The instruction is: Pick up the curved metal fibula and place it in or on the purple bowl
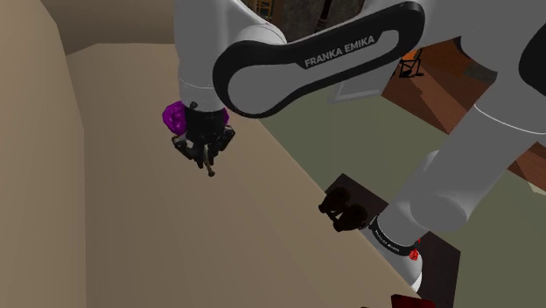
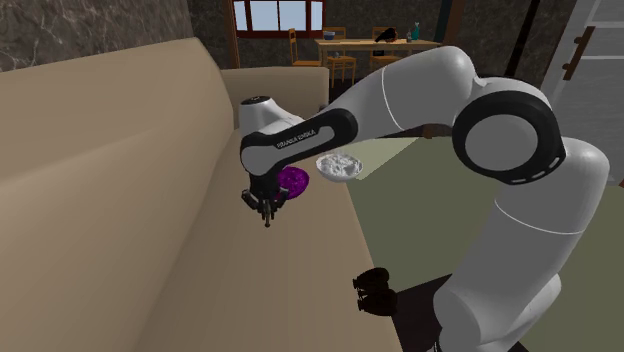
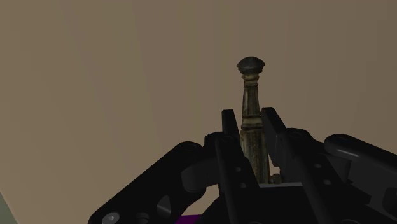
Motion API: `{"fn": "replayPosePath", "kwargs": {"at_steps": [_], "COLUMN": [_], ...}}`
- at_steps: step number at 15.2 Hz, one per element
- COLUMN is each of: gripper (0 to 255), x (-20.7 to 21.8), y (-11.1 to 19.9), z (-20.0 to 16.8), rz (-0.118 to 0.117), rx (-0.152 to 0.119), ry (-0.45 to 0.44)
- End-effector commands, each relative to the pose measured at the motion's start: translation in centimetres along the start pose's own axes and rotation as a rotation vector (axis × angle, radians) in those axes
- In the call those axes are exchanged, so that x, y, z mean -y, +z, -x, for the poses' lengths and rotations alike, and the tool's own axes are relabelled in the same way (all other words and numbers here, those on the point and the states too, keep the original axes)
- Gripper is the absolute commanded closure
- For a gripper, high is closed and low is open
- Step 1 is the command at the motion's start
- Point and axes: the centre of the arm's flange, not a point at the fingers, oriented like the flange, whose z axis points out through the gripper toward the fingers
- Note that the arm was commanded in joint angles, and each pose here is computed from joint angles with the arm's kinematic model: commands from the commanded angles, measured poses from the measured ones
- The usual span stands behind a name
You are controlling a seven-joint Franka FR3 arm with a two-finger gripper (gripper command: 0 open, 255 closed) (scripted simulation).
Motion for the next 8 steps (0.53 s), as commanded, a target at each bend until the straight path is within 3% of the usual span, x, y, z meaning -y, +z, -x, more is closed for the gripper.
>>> {"fn": "replayPosePath", "kwargs": {"at_steps": [1,8], "gripper": [255,255], "x": [0.0,0.0], "y": [-1.0,-4.7], "z": [0.0,-0.2], "rz": [0.000,0.000], "rx": [0.000,0.000], "ry": [0.000,0.000]}}
